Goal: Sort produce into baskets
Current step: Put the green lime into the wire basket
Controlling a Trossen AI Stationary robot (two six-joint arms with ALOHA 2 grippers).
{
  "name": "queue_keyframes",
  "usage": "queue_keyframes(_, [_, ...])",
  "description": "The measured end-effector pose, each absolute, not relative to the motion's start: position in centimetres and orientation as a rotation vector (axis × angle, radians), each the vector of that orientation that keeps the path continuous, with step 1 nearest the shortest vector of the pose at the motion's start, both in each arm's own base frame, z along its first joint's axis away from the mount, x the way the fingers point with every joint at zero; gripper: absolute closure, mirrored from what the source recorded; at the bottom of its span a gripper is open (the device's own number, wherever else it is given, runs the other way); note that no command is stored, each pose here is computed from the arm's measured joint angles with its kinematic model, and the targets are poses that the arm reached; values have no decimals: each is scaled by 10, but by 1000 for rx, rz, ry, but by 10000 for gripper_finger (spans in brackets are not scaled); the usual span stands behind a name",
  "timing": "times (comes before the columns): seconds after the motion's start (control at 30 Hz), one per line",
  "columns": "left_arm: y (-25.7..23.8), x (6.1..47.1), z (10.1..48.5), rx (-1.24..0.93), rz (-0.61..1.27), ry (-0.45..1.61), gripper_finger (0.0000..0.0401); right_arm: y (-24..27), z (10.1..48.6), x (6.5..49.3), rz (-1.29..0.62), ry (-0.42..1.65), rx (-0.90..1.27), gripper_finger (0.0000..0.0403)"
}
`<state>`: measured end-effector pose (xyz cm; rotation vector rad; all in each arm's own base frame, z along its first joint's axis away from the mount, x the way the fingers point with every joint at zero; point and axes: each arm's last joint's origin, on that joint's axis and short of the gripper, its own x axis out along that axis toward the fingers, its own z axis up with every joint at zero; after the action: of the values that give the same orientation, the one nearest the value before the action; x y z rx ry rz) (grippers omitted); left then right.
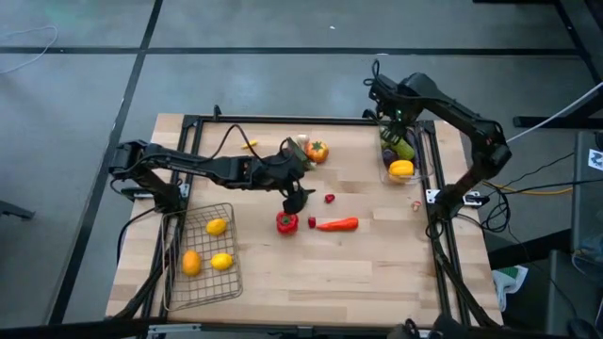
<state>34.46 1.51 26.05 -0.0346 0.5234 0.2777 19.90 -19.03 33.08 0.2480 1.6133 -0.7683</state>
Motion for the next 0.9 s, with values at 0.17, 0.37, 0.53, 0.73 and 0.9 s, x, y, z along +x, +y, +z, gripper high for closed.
queue_keyframes(0.17, [17,362,267,54,221,522,89,-169,337,210,-682,1570,214,248])
queue_keyframes(0.37, [30,381,276,169,175,620,89,-150,337,224,-585,1554,179,248])
queue_keyframes(0.53, [46,384,270,203,174,820,90,-136,337,233,-534,1551,130,248])
queue_keyframes(0.73, [58,378,243,241,76,1029,90,-122,337,241,-486,1552,83,248])
queue_keyframes(0.9, [61,381,219,338,-26,1150,90,-113,337,246,-459,1544,54,248])
